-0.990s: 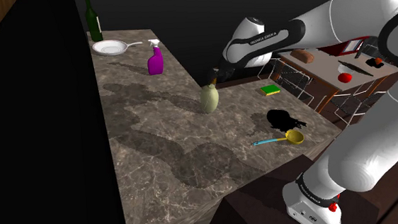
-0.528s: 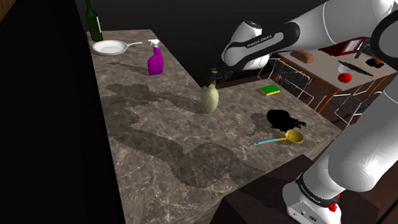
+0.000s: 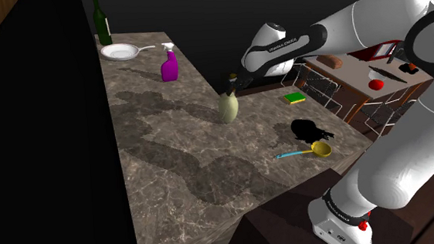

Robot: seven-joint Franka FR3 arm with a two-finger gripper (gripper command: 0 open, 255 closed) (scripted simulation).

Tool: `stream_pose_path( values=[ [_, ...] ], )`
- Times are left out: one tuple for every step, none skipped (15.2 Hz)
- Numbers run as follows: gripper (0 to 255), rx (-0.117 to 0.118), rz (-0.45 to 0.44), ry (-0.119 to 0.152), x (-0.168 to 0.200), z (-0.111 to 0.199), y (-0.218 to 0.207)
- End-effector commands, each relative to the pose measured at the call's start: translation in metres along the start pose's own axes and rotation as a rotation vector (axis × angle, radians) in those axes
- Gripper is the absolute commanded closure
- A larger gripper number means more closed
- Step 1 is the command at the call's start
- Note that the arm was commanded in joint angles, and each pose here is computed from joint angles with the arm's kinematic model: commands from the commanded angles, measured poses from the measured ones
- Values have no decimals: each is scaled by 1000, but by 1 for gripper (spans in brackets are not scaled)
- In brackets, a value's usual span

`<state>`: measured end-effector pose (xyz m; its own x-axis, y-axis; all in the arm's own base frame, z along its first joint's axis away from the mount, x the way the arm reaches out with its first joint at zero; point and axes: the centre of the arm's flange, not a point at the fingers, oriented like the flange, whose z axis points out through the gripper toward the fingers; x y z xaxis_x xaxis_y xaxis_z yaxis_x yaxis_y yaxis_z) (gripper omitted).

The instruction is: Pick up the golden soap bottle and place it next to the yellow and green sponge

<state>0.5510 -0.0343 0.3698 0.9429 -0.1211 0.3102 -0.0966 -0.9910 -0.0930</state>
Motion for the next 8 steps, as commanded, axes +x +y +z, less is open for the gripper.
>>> stream_pose_path(
  values=[
    [255, 0, 0, 0, 0, 0, 0],
    [255, 0, 0, 0, 0, 0, 0],
    [255, 0, 0, 0, 0, 0, 0],
    [255, 0, 0, 0, 0, 0, 0],
    [255, 0, 0, 0, 2, -5, -1],
    [255, 0, 0, 0, 3, -10, -1],
    [255, 0, 0, 0, 5, -15, -2],
    [255, 0, 0, 0, 6, -20, -2]
  ],
)
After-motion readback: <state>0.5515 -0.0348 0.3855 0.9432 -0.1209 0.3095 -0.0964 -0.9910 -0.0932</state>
